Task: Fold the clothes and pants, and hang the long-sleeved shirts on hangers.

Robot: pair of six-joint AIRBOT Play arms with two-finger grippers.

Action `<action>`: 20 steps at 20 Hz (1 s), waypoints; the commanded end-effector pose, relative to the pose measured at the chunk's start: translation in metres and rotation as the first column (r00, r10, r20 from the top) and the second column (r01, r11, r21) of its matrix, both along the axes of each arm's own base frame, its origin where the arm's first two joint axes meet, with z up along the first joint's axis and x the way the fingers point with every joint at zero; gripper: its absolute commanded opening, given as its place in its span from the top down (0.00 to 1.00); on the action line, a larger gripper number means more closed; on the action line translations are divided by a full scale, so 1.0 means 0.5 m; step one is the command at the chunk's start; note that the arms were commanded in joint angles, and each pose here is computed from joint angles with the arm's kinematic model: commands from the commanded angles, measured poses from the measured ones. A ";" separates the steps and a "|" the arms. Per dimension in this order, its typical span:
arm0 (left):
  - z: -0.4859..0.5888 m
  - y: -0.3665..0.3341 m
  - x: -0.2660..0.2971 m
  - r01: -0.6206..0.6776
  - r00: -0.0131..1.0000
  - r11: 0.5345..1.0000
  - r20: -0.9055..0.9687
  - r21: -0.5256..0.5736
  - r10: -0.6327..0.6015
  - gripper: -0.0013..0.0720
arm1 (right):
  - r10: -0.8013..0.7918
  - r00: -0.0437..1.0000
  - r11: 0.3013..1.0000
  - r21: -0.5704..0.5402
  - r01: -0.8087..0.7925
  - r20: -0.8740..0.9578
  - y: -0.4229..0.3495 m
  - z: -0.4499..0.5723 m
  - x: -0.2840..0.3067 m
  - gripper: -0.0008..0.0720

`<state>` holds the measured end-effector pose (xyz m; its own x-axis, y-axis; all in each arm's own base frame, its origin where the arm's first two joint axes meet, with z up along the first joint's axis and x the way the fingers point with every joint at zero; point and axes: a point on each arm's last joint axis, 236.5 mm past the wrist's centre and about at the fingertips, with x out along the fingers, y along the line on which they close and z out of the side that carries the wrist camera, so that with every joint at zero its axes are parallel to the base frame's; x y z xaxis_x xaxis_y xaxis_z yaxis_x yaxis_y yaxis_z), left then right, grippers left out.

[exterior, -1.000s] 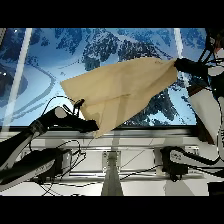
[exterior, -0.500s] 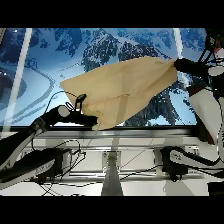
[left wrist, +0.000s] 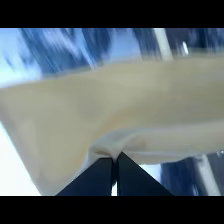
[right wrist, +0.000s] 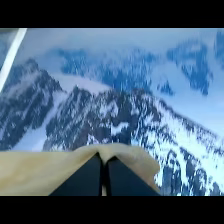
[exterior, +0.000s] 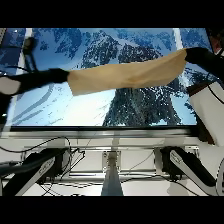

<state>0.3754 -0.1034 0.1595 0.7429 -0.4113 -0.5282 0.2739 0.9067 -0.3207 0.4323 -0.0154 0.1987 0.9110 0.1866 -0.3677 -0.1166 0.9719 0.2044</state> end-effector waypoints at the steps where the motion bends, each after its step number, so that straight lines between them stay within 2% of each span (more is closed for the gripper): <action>1: 0.243 0.114 -0.012 -0.189 0.914 0.982 0.362 -0.022 0.183 0.97 | 0.009 0.984 0.999 -0.049 -0.001 0.177 0.026 0.150 -0.087 0.97; 4: 0.414 0.147 -0.095 -0.256 0.753 0.962 0.603 -0.097 0.262 0.97 | 0.066 0.945 0.994 -0.101 -0.035 0.320 0.075 0.282 -0.195 0.97; 7: 0.556 0.173 -0.210 -0.283 0.549 0.940 0.772 -0.189 0.321 0.97 | 0.112 0.861 0.986 -0.164 -0.034 0.496 0.122 0.434 -0.326 0.97; 10: 0.663 0.197 -0.339 -0.282 0.334 0.917 0.867 -0.282 0.370 0.97 | 0.133 0.762 0.979 -0.202 -0.002 0.633 0.153 0.548 -0.443 0.97; 13: 0.721 0.228 -0.403 -0.272 0.179 0.886 0.885 -0.375 0.429 0.97 | 0.124 0.688 0.988 -0.150 -0.022 0.715 0.168 0.617 -0.488 0.98; 14: 0.723 0.235 -0.393 -0.278 0.171 0.881 0.883 -0.383 0.438 0.97 | 0.097 0.678 0.992 -0.128 -0.005 0.729 0.155 0.627 -0.477 0.98; 15: 0.708 0.235 -0.360 -0.289 0.208 0.882 0.875 -0.371 0.436 0.97 | 0.084 0.695 0.992 -0.123 0.006 0.714 0.142 0.619 -0.450 0.98; 17: 0.626 0.214 -0.241 -0.308 0.398 0.905 0.825 -0.292 0.401 0.97 | 0.077 0.800 0.997 -0.057 -0.054 0.596 0.132 0.552 -0.354 0.98; 20: 0.389 0.175 -0.024 -0.301 0.747 0.944 0.582 -0.133 0.320 0.97 | 0.158 0.958 0.981 0.074 -0.180 0.237 0.137 0.341 -0.180 0.98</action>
<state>0.2921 -0.0013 0.4416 0.9302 -0.0296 0.3658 0.1087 0.9742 -0.1976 0.2873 0.0490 0.4437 0.9517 0.2794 0.1273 -0.2902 0.9540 0.0759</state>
